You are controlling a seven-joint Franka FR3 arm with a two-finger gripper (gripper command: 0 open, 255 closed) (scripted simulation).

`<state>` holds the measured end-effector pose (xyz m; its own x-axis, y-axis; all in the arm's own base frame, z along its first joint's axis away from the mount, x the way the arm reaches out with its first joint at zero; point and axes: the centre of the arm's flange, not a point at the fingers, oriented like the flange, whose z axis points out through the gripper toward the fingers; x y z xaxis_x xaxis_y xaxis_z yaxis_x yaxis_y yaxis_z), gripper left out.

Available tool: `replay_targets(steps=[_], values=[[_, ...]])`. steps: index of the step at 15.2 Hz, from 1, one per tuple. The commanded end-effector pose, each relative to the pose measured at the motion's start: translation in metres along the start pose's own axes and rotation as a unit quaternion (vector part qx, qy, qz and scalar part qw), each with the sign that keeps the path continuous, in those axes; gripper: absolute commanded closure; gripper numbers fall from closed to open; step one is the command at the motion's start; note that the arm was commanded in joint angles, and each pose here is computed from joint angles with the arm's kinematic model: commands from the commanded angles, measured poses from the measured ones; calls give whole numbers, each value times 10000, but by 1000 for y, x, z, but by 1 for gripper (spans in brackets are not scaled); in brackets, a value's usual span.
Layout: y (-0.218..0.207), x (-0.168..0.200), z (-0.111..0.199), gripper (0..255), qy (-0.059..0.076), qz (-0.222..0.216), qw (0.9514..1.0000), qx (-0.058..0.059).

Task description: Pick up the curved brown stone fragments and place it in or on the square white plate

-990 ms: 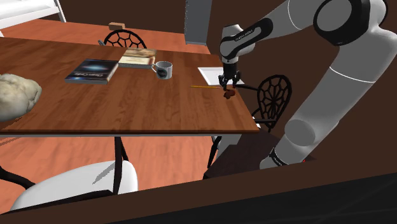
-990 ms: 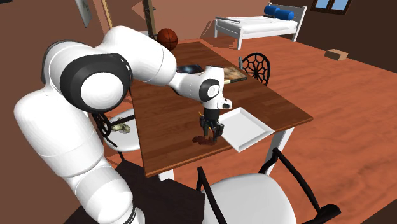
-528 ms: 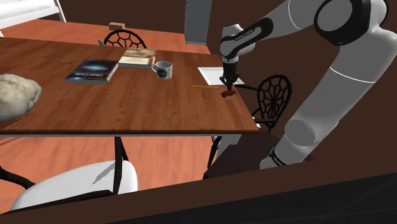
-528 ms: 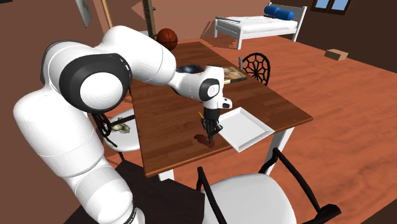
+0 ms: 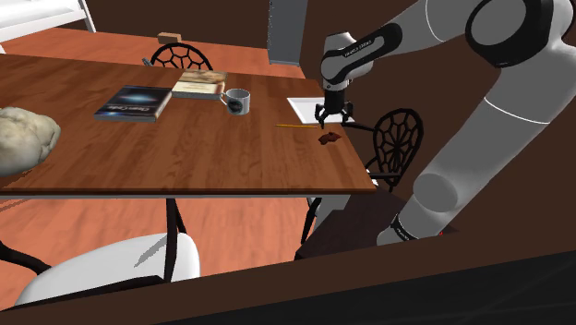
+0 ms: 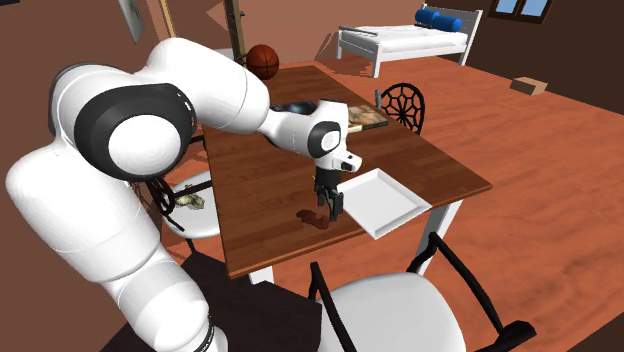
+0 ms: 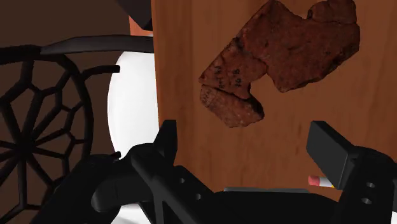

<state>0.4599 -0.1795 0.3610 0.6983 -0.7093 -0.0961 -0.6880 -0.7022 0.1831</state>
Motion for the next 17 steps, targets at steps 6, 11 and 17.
replay_targets(steps=[6,11,17], values=[[12,-62,-9,0,68,3606,9273,1004],[7,-60,17,0,68,3606,9273,1004],[5,-59,25,0,68,3606,9273,1004]])
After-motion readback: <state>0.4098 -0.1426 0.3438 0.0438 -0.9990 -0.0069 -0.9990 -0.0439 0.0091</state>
